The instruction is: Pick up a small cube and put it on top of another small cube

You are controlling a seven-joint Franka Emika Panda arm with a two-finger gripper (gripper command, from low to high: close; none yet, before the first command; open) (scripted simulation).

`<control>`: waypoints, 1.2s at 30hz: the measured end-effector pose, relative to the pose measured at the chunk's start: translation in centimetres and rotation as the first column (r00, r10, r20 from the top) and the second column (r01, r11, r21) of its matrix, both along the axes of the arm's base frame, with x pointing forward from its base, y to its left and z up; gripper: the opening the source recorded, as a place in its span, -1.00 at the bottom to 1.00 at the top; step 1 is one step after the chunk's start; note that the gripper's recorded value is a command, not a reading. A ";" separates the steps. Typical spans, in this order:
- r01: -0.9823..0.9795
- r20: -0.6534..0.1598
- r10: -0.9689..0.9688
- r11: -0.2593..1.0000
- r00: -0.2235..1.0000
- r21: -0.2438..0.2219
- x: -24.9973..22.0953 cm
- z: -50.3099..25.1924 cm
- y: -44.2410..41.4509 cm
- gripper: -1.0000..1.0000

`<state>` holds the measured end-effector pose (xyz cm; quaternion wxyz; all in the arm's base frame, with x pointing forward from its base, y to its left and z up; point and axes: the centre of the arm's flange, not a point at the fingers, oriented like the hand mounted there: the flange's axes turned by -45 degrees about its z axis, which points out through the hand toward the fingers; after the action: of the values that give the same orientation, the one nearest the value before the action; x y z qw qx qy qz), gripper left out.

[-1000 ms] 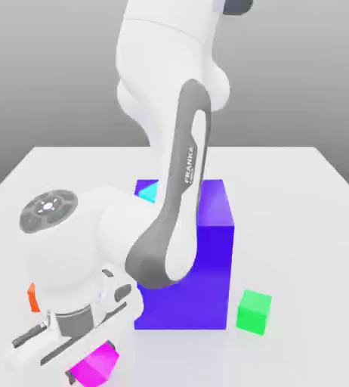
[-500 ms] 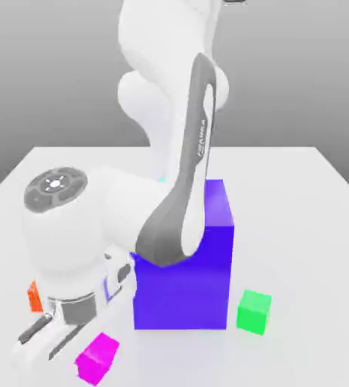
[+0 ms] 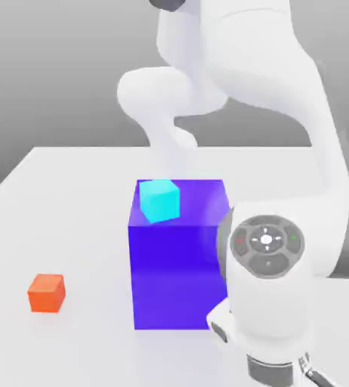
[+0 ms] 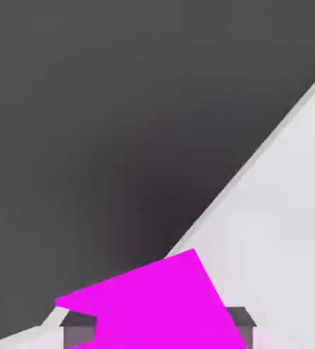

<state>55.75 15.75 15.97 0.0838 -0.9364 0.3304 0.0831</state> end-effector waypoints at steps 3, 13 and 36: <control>-0.178 0.017 0.177 0.984 0.984 0.014 -1.6 0.5 0.1 -1.00; -0.725 0.117 0.719 0.689 0.685 0.012 -7.5 3.2 -0.1 -1.00; -0.866 0.100 0.871 -0.454 -0.481 -0.211 -19.5 4.2 -1.4 -1.00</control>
<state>36.26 14.38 20.22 0.0001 -0.7692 -0.6390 0.0005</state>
